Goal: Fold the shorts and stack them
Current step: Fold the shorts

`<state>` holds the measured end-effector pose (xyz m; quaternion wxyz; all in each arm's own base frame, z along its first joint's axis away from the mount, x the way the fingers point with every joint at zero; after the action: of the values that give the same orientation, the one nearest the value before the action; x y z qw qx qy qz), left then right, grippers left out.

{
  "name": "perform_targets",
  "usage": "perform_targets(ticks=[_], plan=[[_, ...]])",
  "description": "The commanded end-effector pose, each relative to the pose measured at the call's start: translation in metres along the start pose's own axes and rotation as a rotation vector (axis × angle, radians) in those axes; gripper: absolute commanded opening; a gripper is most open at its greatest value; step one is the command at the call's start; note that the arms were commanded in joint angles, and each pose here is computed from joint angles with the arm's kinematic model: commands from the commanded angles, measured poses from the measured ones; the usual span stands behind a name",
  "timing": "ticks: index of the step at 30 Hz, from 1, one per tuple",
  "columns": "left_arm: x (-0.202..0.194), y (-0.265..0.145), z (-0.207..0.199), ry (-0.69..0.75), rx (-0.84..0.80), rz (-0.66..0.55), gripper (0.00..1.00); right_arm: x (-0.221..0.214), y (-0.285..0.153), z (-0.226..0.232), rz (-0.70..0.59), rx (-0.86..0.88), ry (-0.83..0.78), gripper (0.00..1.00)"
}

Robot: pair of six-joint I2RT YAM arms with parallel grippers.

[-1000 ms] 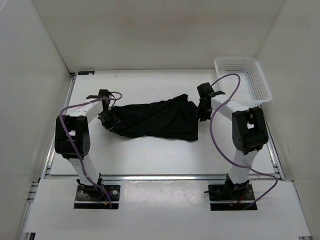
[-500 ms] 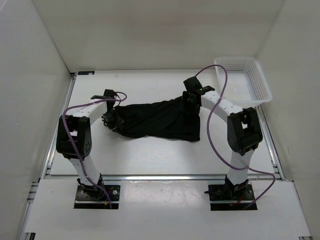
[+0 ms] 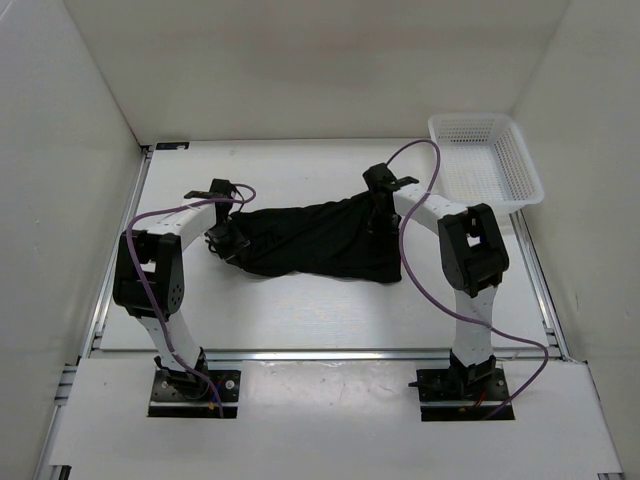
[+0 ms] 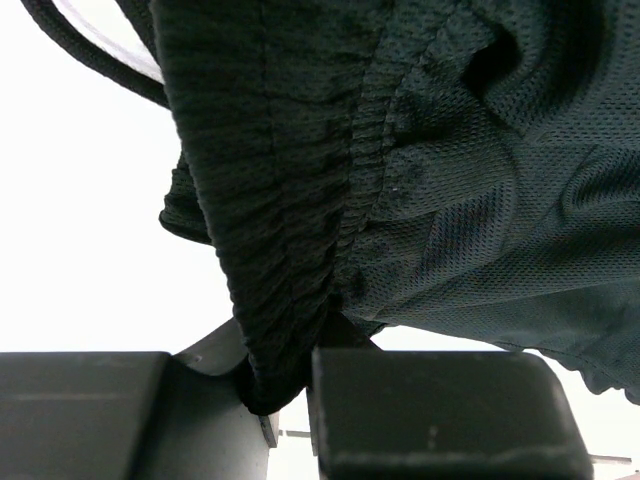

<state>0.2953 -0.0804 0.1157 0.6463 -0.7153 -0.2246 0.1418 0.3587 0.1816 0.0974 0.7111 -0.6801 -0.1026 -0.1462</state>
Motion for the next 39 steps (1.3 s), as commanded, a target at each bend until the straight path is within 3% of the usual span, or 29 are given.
perform_targets(ticks=[1,13,19,32,37,39], plan=[[0.007,-0.010,-0.008,0.005,-0.033,-0.049,0.10,0.011,-0.016,-0.005,-0.062,-0.039,-0.004,0.03],[0.008,-0.010,-0.007,-0.005,-0.019,-0.061,0.10,-0.006,-0.071,-0.028,-0.168,-0.042,0.003,0.00],[0.008,-0.013,-0.004,-0.023,-0.024,-0.069,0.10,-0.033,-0.092,-0.038,-0.150,-0.043,-0.017,0.00],[0.007,-0.017,0.001,-0.032,-0.022,-0.085,0.10,-0.098,-0.067,-0.059,-0.034,-0.156,-0.017,0.01],[0.005,-0.031,0.003,0.017,-0.051,-0.108,0.10,-0.088,-0.083,-0.054,-0.081,-0.115,0.006,0.83],[0.002,-0.035,0.005,0.027,-0.044,-0.100,0.10,-0.085,-0.088,-0.053,-0.083,-0.081,0.023,0.93]])
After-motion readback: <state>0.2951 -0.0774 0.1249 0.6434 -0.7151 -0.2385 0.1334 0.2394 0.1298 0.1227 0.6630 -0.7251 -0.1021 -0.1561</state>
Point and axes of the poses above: each gripper's point midway between its finger pads, its own y axis out along the fingers, its own z axis along the line the jaws close on, x = y × z, the point moved 8 cm from there along -y, back along the fingers
